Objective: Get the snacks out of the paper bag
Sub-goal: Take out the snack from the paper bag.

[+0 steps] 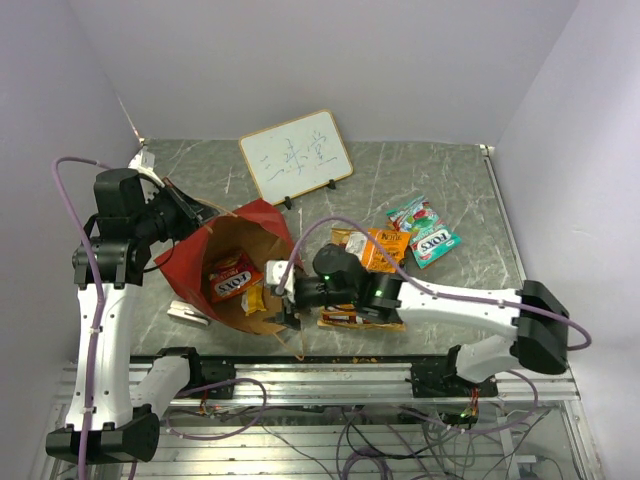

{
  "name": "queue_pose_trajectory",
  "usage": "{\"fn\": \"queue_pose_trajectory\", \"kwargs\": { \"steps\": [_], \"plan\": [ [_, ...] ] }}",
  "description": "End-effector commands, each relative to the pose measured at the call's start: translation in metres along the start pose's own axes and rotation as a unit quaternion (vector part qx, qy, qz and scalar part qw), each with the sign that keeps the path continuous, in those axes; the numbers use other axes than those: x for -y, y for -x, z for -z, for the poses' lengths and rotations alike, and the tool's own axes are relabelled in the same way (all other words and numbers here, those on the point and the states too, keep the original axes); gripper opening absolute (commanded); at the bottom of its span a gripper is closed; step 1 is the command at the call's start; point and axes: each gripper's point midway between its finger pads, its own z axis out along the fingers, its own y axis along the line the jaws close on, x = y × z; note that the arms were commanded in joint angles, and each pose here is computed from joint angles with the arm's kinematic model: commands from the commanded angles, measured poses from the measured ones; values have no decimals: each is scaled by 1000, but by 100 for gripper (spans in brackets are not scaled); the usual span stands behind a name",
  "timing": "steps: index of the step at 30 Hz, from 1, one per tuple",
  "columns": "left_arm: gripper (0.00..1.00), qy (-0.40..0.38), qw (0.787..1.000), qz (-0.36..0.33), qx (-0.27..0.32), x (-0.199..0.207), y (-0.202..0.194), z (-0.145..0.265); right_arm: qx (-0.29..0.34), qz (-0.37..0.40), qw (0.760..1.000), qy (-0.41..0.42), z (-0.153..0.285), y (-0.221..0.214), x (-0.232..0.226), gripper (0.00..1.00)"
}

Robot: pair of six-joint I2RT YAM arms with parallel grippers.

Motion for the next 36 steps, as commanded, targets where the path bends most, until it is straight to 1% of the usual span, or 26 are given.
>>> {"fn": "queue_pose_trajectory", "kwargs": {
  "steps": [1, 3, 6, 9, 12, 15, 19, 23, 32, 33, 36],
  "plan": [
    [7, -12, 1000, -14, -2, 6, 1, 4, 25, 139, 990, 7, -30, -2, 13, 74],
    [7, -11, 1000, -15, -5, 6, 0, 5, 22, 169, 985, 2, -43, -7, 20, 74],
    [7, -12, 1000, -14, -6, 6, -1, 5, 4, 239, 970, 28, -62, -20, 22, 77],
    [7, -13, 1000, -12, -9, 6, -1, 4, -25, 274, 961, 36, -78, -38, 30, 78],
    [7, -8, 1000, -13, -17, 6, -1, 3, -47, 290, 955, 39, -91, -56, 40, 78],
    [7, -5, 1000, -15, -21, 6, -1, 2, -53, 295, 953, 36, -102, -66, 48, 78],
    [7, -1, 1000, -10, -23, 3, -3, 2, -78, 302, 949, 46, -116, -86, 54, 74],
    [7, 1, 1000, -4, -26, 1, -6, 2, -85, 300, 949, 37, -123, -95, 63, 72],
    [7, -4, 1000, -2, -25, 4, -5, 3, -87, 288, 954, 18, -137, -100, 75, 63],
    [7, -4, 1000, -3, -24, 5, -4, 4, -94, 285, 954, 22, -140, -110, 73, 62],
    [7, -1, 1000, -4, -23, 4, -5, 6, -104, 285, 952, 28, -143, -120, 72, 60]
  ]
}}
